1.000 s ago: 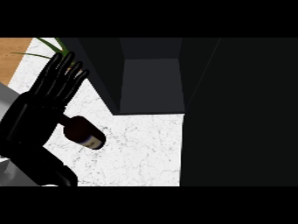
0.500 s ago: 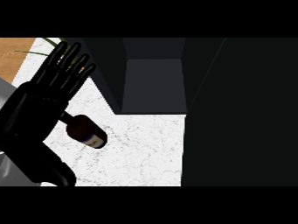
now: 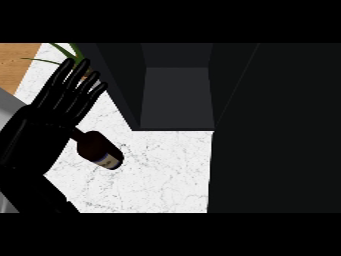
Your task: Pick up the wine, place it into the cabinet and close the cabinet
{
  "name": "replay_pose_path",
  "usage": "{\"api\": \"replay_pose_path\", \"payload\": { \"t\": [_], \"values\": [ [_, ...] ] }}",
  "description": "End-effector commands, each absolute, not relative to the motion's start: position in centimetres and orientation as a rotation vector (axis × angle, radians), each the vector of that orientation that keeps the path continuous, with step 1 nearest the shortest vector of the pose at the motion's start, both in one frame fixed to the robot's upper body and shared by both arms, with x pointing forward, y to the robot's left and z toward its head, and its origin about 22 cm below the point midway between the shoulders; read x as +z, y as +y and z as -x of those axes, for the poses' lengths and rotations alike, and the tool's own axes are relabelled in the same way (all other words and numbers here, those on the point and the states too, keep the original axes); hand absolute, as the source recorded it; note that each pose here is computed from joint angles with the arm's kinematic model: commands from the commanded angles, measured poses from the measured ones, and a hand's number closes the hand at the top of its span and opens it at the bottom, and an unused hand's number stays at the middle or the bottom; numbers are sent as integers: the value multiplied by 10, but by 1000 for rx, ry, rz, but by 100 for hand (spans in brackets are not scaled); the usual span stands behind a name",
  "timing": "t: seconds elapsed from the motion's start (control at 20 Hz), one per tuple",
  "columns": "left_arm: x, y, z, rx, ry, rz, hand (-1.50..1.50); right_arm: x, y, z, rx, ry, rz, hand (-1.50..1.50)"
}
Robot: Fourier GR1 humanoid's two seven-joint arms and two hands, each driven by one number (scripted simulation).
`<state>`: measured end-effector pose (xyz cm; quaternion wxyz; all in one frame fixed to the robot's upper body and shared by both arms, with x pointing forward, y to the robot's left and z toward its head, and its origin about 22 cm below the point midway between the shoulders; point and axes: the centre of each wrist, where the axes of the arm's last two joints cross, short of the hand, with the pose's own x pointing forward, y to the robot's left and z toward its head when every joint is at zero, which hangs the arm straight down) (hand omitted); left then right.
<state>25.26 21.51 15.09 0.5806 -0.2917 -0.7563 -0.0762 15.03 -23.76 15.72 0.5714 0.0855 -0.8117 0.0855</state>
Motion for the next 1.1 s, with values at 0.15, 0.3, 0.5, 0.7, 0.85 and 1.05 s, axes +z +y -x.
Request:
{"api": "replay_pose_path", "payload": {
  "t": [0.15,0.3,0.5,0.7,0.85,1.05],
  "values": [
    [159,209,-237,-154,-1761,635,-150,171,-247,-147,194,-1903,-222,-150],
    [169,210,-244,-183,-1744,589,-150,167,-237,-152,219,-1923,-220,-150],
    [139,233,-237,-195,-1734,552,-150,175,-229,-156,207,-1915,-216,-150],
    [139,262,-247,-152,-1755,525,-150,163,-233,-147,186,-1919,-211,-150],
    [133,262,-240,-131,-1753,492,-150,164,-225,-158,194,-1919,-191,-150],
    [124,269,-256,-169,-1765,470,-150,158,-240,-153,208,-1919,-202,-150]
  ]
}}
